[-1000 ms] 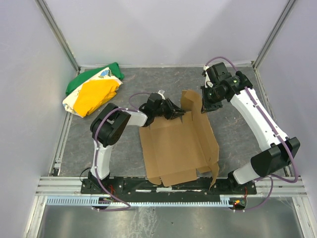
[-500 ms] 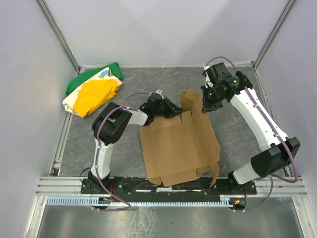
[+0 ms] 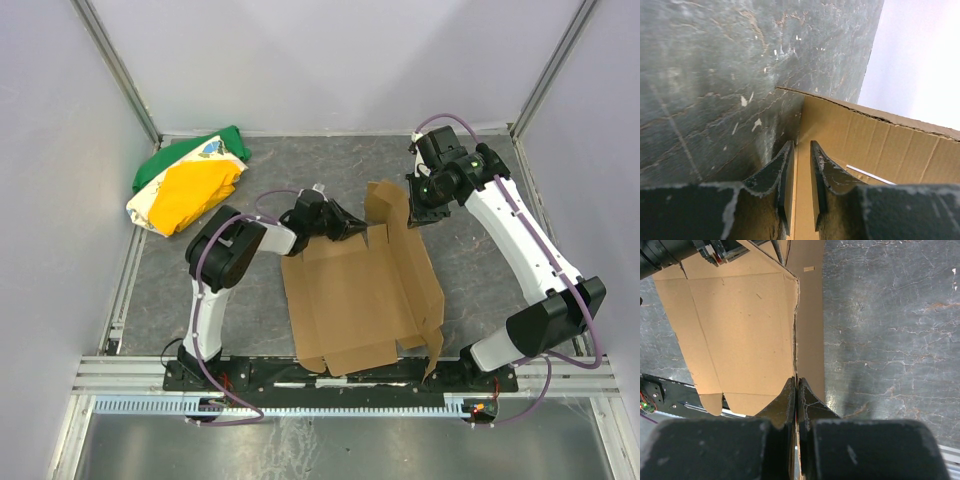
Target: Fold the paper box
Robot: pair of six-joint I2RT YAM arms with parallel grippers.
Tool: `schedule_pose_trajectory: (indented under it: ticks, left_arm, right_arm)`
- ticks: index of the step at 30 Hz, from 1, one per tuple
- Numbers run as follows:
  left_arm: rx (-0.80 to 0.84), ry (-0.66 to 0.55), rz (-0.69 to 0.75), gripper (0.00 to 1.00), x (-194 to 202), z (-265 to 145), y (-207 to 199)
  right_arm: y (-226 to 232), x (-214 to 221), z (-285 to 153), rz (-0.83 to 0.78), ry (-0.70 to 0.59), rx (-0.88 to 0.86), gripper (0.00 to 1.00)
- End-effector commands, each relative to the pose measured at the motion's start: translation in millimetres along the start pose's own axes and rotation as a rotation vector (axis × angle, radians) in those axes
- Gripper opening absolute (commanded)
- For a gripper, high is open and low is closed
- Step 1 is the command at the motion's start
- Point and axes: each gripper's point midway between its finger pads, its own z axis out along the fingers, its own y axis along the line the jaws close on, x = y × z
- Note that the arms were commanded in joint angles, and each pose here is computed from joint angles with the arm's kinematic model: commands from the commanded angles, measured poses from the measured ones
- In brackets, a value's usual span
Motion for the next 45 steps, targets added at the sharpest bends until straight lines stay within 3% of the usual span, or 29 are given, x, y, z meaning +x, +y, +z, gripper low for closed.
schedule_pose_trajectory:
  ticks: [1, 7, 20, 27, 45]
  left_arm:
    - [0.08, -0.067, 0.068, 0.26, -23.5, -20.0, -31.3]
    - [0.097, -0.086, 0.069, 0.25, -35.3, -24.4, -37.3]
    - [0.077, 0.088, 0.136, 0.25, 1.3, 19.1, -45.8]
    - [0.037, 0.119, 0.145, 0.23, 13.9, 15.0, -28.1]
    - [0.064, 0.223, 0.161, 0.21, 69.1, -9.6, -32.1]
  right_arm:
    - [-13.0, 12.5, 4.7, -0.02, 0.061, 0.072, 0.03]
    - [-14.1, 12.8, 2.0, -0.02, 0.052, 0.075, 0.03]
    - [-12.4, 16.3, 7.3, -0.02, 0.066, 0.061, 0.03]
    - [-11.6, 17.1, 11.8, -0.017, 0.076, 0.058, 0.03]
    - [-10.5, 19.7, 16.9, -0.003, 0.079, 0.05, 0.03]
